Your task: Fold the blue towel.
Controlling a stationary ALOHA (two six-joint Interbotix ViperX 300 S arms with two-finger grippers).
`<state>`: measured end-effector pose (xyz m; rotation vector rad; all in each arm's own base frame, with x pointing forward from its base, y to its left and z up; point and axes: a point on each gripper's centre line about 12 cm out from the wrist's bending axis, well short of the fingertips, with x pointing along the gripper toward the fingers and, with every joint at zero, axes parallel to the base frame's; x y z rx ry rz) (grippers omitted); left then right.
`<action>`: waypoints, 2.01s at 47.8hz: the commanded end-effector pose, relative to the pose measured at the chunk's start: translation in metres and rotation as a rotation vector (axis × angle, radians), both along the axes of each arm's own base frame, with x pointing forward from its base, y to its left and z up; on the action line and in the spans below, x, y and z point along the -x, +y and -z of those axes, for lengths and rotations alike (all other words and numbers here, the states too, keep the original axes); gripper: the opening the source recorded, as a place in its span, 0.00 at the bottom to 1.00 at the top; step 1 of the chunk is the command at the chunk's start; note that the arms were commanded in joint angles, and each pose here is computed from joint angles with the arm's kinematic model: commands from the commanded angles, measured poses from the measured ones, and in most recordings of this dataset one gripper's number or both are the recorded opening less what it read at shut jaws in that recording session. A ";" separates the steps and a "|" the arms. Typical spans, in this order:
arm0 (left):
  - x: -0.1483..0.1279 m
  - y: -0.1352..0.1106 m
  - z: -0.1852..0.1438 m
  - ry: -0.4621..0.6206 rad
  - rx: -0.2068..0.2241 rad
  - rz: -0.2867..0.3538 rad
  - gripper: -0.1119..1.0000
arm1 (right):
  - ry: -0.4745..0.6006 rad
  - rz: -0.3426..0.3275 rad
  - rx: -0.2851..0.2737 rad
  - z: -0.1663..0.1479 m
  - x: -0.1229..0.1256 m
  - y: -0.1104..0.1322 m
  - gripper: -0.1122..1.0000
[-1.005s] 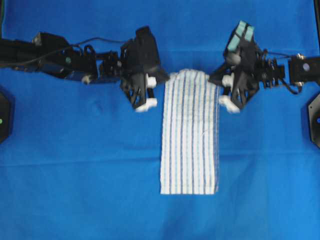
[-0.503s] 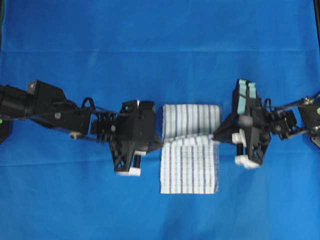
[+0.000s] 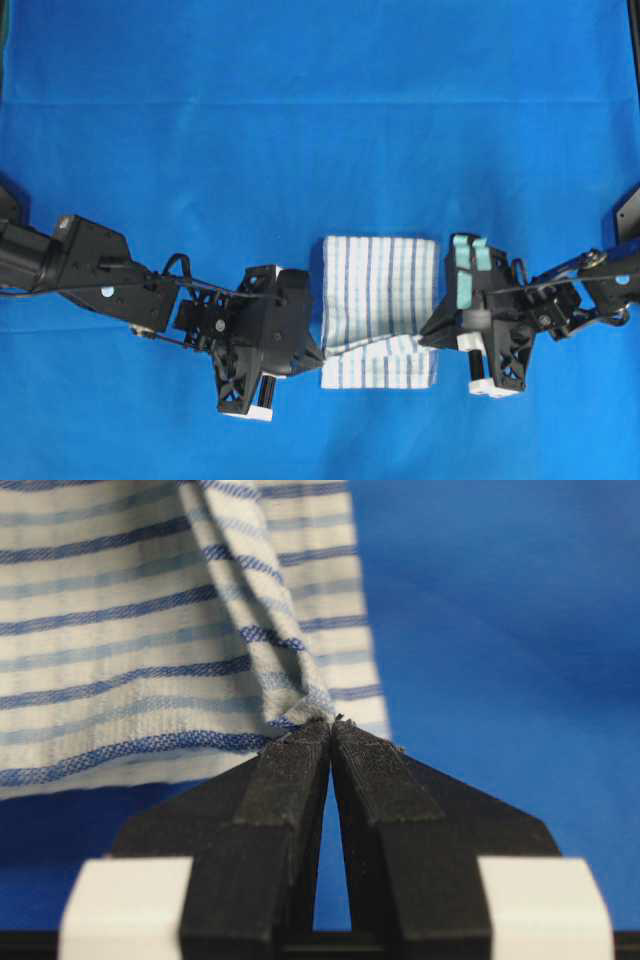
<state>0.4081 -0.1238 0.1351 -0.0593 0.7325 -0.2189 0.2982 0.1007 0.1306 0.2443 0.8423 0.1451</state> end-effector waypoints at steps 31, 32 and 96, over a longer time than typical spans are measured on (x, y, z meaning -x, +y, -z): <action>-0.008 0.008 0.011 0.025 -0.012 -0.019 0.11 | 0.009 -0.027 0.010 -0.001 -0.014 0.016 0.15; -0.008 0.007 0.011 0.024 -0.012 -0.017 0.11 | 0.009 -0.024 0.009 -0.001 -0.015 0.016 0.15; 0.149 0.097 -0.158 -0.443 -0.067 -0.102 0.82 | -0.505 0.099 0.281 -0.184 0.103 -0.074 0.59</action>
